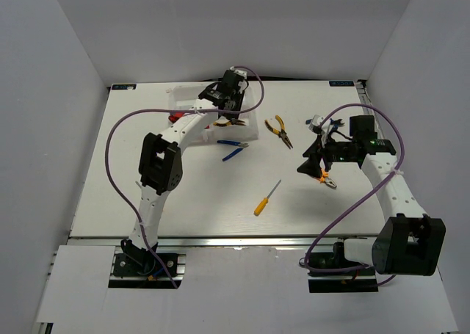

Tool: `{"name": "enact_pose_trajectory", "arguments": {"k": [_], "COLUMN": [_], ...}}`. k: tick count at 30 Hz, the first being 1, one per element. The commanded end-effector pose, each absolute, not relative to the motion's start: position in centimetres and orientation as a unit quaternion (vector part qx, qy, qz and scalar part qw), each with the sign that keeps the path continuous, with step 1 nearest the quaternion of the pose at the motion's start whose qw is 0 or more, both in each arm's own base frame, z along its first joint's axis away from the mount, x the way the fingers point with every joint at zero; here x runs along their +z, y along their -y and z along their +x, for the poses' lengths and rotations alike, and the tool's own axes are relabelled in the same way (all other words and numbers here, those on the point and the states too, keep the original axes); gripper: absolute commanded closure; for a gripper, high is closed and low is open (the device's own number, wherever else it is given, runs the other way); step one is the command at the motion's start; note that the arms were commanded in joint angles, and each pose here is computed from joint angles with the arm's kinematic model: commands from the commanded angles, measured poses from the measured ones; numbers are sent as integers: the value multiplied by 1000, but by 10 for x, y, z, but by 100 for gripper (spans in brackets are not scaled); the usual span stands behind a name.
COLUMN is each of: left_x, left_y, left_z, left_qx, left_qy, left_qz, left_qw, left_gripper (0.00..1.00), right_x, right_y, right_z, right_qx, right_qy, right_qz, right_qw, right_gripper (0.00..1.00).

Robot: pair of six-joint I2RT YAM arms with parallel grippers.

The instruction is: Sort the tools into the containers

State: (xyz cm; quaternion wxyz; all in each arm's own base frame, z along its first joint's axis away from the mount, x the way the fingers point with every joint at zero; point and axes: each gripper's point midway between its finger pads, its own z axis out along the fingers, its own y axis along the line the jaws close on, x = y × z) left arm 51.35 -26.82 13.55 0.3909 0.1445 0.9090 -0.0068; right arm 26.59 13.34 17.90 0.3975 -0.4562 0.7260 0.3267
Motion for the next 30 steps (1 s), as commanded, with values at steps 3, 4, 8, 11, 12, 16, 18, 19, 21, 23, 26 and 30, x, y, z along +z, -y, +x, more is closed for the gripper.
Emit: {"name": "enact_pose_trajectory", "arguments": {"k": [3,4,8,11,12,16,18,19,21,23,26,30], "left_x": [204,217,250,256,279,282,254,256,253,263,240,236], "left_y": [272,272,260,245,234,198,178,169,150,131,110,87], "left_z": [522,523,511,487,473,429,403,396,368,347,325,300], "left_qx": [-28,-33,-34,-42,-49,-83,-79,-84,-95,-104,-94,-94], "left_qy": [-884,-879,-870,-870,-861,-851,-861,-856,-849,-831,-827,-808], "left_qz": [116,112,88,71,59,-12,-36,-53,-89,-129,-172,-215], "left_qw": [452,462,484,485,503,519,502,508,512,532,527,540], "left_gripper": [50,51,60,84,89,92,57,47,32,28,25,23], "right_x": [176,176,172,168,162,147,140,127,125,110,101,89], "right_y": [-134,-133,-129,-128,-121,-119,-121,-123,-129,-134,-137,-142], "right_z": [272,279,307,333,343,382,394,398,411,419,439,461], "right_qx": [330,323,300,256,227,181,156,148,130,131,115,105], "right_qy": [-725,-726,-762,-785,-806,-844,-853,-859,-857,-864,-867,-869], "right_qz": [-451,-448,-394,-372,-348,-294,-286,-286,-297,-296,-299,-304], "right_qw": [403,410,417,424,421,410,409,398,402,386,382,376], "right_gripper": [30,30,36,35,34,33,30,28,20,20,17,18]}}
